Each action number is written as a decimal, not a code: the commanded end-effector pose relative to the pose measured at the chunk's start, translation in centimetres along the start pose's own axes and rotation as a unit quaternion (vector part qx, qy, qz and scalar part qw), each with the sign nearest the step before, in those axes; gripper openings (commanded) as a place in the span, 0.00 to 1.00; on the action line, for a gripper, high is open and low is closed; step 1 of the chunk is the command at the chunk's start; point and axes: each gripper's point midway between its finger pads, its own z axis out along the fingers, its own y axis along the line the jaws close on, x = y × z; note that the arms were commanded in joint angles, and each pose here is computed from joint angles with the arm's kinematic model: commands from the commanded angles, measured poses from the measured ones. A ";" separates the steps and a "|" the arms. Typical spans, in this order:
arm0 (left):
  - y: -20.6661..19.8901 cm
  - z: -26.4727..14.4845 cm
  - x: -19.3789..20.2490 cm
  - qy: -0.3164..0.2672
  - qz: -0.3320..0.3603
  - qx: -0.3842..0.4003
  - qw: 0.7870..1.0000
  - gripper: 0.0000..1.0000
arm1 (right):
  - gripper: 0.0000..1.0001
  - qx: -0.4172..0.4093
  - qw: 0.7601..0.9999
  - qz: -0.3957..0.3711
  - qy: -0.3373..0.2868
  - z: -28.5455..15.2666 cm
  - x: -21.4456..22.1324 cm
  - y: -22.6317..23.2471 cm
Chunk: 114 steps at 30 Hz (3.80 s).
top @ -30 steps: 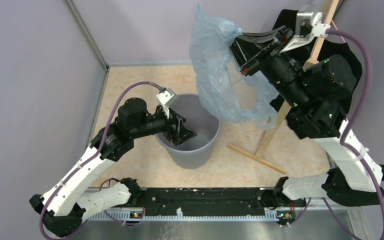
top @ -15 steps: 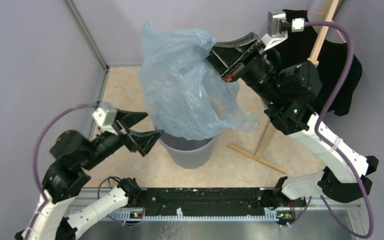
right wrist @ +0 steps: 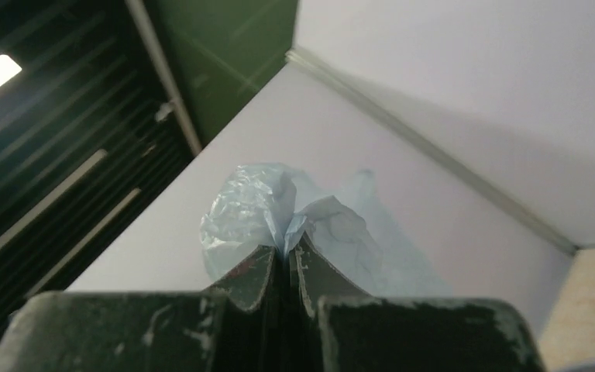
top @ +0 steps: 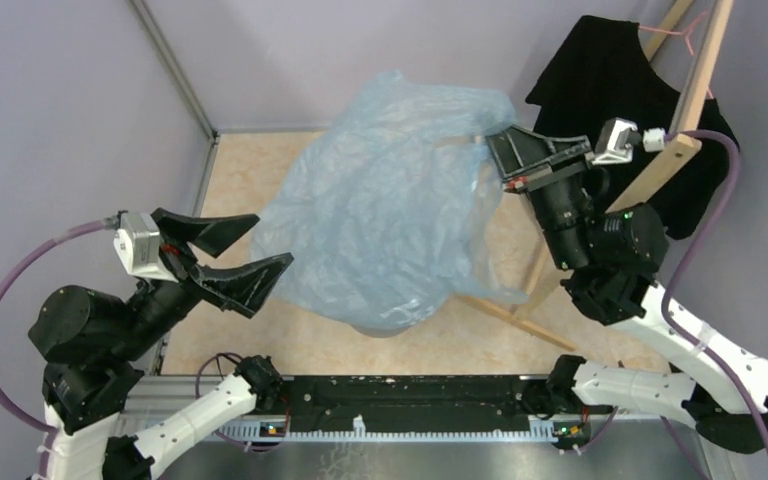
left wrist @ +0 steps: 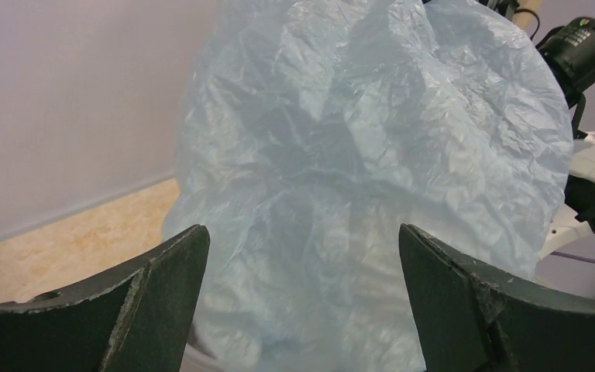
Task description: Put the trash bags into the trash bin
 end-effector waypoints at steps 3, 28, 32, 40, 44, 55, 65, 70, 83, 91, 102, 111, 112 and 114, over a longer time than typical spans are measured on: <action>0.1 3.8 3.0 0.075 -0.023 0.005 0.997 0.97 | 0.00 0.159 0.976 -0.091 -0.121 -3.9 -3.9 -9.3; 5.5 12.9 29.1 0.349 -0.128 -0.068 0.926 0.61 | 0.00 -0.020 0.926 -0.340 0.162 -0.6 7.4 -7.4; 6.6 11.9 27.6 0.347 -0.091 -0.092 0.929 0.74 | 0.00 -0.032 0.904 -0.358 0.229 -1.8 10.6 -9.7; 4.9 8.4 15.1 0.254 0.002 -0.065 0.965 0.98 | 0.00 0.006 0.887 -0.407 0.218 -1.1 9.8 -11.7; 2.4 6.6 12.6 0.240 0.005 -0.006 0.971 0.99 | 0.00 -0.005 0.888 -0.406 0.214 0.2 10.2 -11.1; -6.2 7.6 17.3 0.246 -0.147 0.254 0.924 0.99 | 0.00 -0.036 0.908 -0.373 0.189 1.5 10.8 -9.7; 7.2 12.0 21.7 0.234 -0.117 -0.138 0.955 0.51 | 0.00 -0.076 0.908 -0.352 0.213 0.9 14.1 -11.2; 8.9 11.4 26.7 0.276 -0.112 -0.174 0.939 0.44 | 0.00 -0.048 0.900 -0.363 0.235 -0.4 15.0 -13.8; 5.7 8.5 21.6 0.340 -0.039 -0.081 0.936 0.99 | 0.00 0.016 0.866 -0.414 0.280 -2.0 16.2 -19.2; 8.8 2.5 16.2 0.317 -0.023 -0.228 0.920 0.99 | 0.00 0.044 0.859 -0.416 0.294 -3.0 16.0 -20.3; 14.9 3.2 20.3 0.329 0.053 -0.351 0.875 0.89 | 0.00 0.080 0.865 -0.377 0.321 -4.7 15.3 -18.9; 19.9 4.8 21.7 0.296 0.078 -0.375 0.875 0.53 | 0.00 0.096 0.879 -0.379 0.272 -2.6 13.7 -18.1; 20.5 5.2 21.4 0.289 0.077 -0.378 0.876 0.50 | 0.00 0.096 0.881 -0.377 0.269 -2.2 13.9 -18.0; 21.3 6.0 21.1 0.278 0.071 -0.382 0.878 0.45 | 0.00 0.096 0.885 -0.371 0.265 -1.7 14.2 -18.1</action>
